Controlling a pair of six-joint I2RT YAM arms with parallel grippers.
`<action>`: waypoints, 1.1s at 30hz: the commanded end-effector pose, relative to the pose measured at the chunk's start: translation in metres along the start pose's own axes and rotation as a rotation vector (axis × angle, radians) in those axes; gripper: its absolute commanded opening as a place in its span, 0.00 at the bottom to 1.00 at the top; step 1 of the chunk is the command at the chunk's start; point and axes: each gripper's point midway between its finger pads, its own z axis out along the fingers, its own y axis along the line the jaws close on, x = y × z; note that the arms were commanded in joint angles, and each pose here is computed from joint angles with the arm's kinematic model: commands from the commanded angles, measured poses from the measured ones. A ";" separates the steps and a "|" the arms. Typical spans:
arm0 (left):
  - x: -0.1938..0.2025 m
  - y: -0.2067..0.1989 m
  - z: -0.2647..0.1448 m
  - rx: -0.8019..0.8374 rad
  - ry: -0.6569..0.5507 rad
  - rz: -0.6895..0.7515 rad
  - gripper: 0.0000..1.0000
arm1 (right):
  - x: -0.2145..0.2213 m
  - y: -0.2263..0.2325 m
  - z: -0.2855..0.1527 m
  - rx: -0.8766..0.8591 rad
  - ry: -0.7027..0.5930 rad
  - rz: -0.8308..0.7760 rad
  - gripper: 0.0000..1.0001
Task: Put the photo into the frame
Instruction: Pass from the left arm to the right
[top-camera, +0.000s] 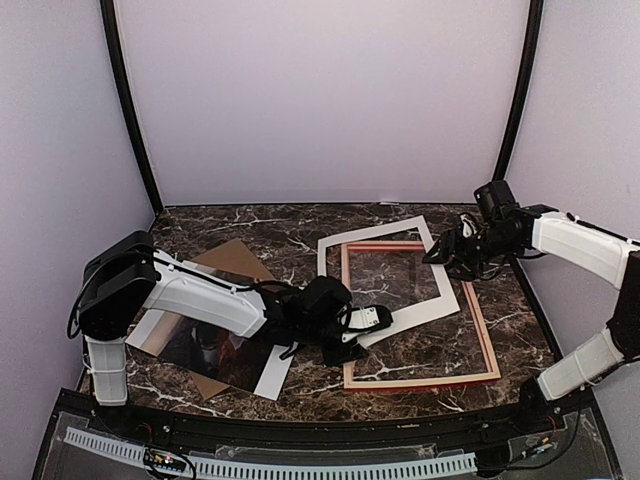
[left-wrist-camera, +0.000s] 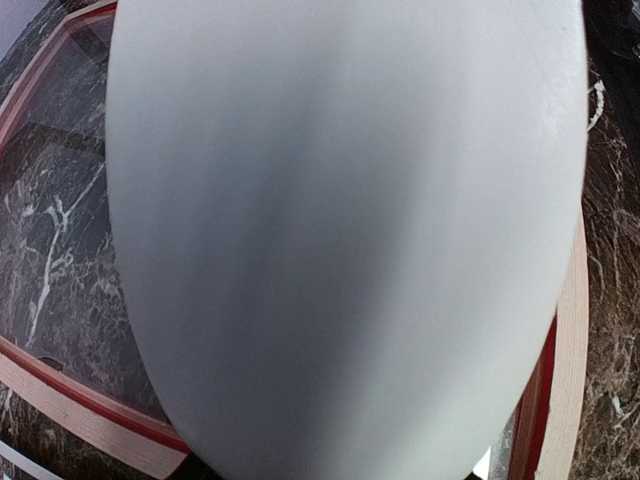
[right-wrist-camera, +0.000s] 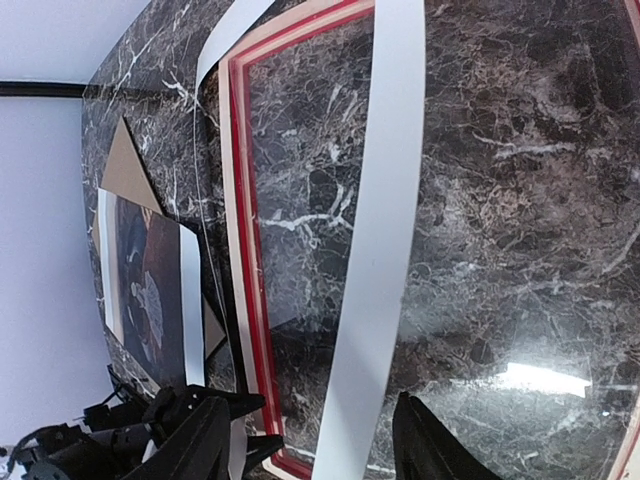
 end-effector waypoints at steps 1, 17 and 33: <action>-0.007 -0.002 -0.011 -0.009 -0.022 0.001 0.48 | -0.031 0.019 -0.001 -0.101 -0.047 -0.036 0.54; -0.010 -0.002 -0.010 -0.015 -0.023 0.005 0.50 | -0.050 0.004 0.015 -0.101 0.001 -0.030 0.04; -0.058 0.004 -0.065 -0.028 -0.152 -0.063 0.87 | -0.023 -0.053 -0.019 0.043 0.009 -0.034 0.00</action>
